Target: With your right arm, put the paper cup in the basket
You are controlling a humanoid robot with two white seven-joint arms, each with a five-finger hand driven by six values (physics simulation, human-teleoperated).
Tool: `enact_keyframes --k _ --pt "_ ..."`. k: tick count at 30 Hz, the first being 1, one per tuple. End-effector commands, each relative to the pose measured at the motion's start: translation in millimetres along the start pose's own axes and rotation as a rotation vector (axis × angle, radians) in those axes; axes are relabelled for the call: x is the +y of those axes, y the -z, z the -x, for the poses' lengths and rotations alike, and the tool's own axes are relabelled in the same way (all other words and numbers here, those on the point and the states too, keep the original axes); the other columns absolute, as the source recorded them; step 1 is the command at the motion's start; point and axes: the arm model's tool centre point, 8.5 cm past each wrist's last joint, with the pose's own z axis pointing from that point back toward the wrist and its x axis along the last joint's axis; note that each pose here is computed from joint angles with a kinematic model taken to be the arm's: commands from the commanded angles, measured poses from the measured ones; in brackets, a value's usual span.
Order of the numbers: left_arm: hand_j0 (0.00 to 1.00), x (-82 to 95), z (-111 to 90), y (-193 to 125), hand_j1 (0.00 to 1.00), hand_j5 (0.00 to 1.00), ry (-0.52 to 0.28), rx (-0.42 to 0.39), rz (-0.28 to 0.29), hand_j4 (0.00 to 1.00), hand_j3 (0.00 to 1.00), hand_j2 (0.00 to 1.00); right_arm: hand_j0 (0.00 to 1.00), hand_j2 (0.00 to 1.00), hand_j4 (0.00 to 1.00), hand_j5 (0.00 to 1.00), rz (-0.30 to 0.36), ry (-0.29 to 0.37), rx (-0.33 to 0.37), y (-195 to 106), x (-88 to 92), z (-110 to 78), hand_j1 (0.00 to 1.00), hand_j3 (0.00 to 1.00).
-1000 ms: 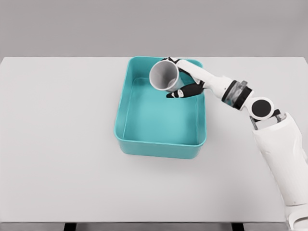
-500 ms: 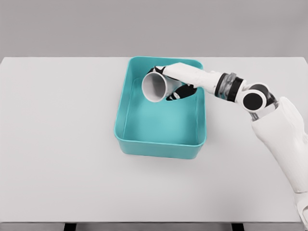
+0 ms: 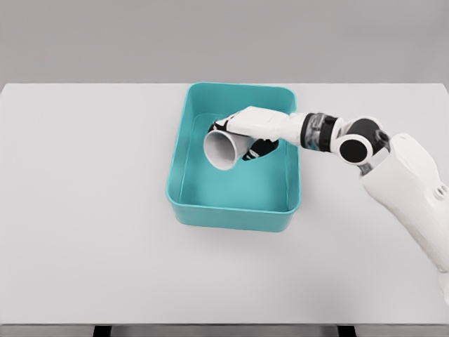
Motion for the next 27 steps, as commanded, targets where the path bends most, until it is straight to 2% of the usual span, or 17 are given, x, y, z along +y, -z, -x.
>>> enact_keyframes --k 1,5,8,11,12,18,21,23,25,27 --pt "1.00 0.0 0.0 0.0 1.00 1.00 0.001 0.000 0.000 1.00 1.00 1.00 0.54 0.54 0.54 0.54 -0.051 -0.033 0.004 6.0 11.9 -3.2 0.54 0.54" --pt "1.00 0.0 0.0 0.0 1.00 1.00 -0.001 0.000 0.000 1.00 1.00 1.00 0.55 0.55 0.55 0.55 -0.084 -0.079 0.013 10.2 18.0 -5.3 0.55 0.55" --pt "1.00 0.0 0.0 0.0 1.00 1.00 0.001 0.000 0.000 1.00 1.00 1.00 0.57 0.57 0.57 0.57 -0.085 -0.080 0.011 11.0 18.4 -5.9 0.57 0.57" --pt "1.00 0.0 0.0 0.0 1.00 1.00 -0.001 0.000 0.000 1.00 1.00 1.00 0.91 0.91 0.91 0.91 -0.081 -0.085 0.008 12.0 15.6 -7.3 0.91 0.91" --pt "1.00 0.0 0.0 0.0 1.00 1.00 -0.001 0.000 0.000 1.00 1.00 1.00 0.94 0.94 0.94 0.94 -0.079 -0.084 0.010 11.7 15.2 -6.9 0.94 0.94" --pt "1.00 0.0 0.0 0.0 1.00 1.00 0.001 0.000 0.000 1.00 1.00 1.00 0.97 0.97 0.97 0.97 -0.073 -0.089 0.013 10.5 11.8 -6.9 0.97 0.97" --pt "1.00 0.0 0.0 0.0 1.00 1.00 0.001 0.000 0.000 1.00 1.00 1.00 0.97 0.97 0.97 0.97 -0.051 -0.113 -0.006 8.3 3.2 -16.4 0.97 0.97" --pt "1.00 0.0 0.0 0.0 1.00 1.00 0.001 0.000 0.000 1.00 1.00 1.00 0.98 0.98 0.98 0.98 -0.033 -0.136 -0.010 0.4 -4.8 -20.8 0.98 0.98" --pt "1.00 0.0 0.0 0.0 1.00 1.00 0.001 0.000 0.000 1.00 1.00 1.00 0.98 0.98 0.98 0.98 0.075 -0.160 -0.002 -25.0 -35.3 -23.8 0.98 0.98" --pt "1.00 0.0 0.0 0.0 1.00 1.00 0.001 0.000 0.000 1.00 1.00 1.00 0.98 0.98 0.98 0.98 0.096 -0.184 0.008 -36.8 -43.9 -24.8 0.98 0.98"
